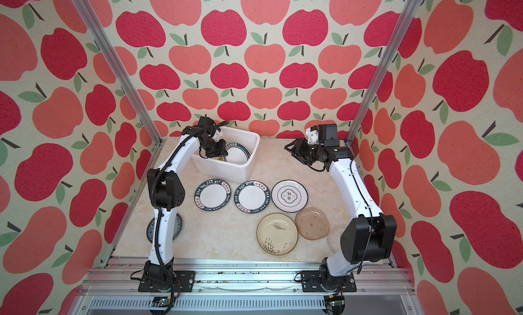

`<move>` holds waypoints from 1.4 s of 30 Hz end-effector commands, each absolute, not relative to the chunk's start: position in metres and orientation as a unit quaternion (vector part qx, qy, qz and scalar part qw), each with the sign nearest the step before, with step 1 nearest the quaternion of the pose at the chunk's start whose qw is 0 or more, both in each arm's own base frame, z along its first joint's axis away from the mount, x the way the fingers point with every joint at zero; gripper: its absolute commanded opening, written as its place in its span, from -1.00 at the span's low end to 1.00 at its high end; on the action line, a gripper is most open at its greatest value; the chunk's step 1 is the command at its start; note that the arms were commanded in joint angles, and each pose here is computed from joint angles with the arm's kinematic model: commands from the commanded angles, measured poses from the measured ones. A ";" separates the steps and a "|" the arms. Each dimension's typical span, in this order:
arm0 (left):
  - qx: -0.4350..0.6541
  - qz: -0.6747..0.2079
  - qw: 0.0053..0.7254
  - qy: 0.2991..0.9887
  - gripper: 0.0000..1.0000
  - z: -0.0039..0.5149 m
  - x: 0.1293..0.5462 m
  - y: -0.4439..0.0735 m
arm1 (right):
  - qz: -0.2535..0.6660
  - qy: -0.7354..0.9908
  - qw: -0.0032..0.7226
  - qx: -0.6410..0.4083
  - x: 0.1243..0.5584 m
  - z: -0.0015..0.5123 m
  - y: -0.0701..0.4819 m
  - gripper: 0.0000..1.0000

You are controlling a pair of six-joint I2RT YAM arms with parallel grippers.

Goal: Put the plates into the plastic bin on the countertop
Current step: 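Release the red-ringed plate onto the yellow plate with the left gripper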

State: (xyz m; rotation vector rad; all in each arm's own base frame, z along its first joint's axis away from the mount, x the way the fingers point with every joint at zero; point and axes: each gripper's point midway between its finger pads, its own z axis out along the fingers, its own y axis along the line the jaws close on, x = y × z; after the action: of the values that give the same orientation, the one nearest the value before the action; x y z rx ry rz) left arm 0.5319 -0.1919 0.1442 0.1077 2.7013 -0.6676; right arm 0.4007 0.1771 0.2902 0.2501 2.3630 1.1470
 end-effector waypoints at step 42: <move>0.072 -0.140 0.177 0.971 0.80 0.102 0.543 -0.173 | 0.422 0.870 0.242 0.084 0.388 0.284 0.169 0.08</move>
State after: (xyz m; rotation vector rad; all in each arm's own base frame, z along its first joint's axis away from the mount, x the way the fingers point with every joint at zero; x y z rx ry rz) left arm 0.5352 -0.1763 0.0841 0.1724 2.8030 -0.4817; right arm 0.3958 0.1731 0.2820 0.2576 2.3748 1.1659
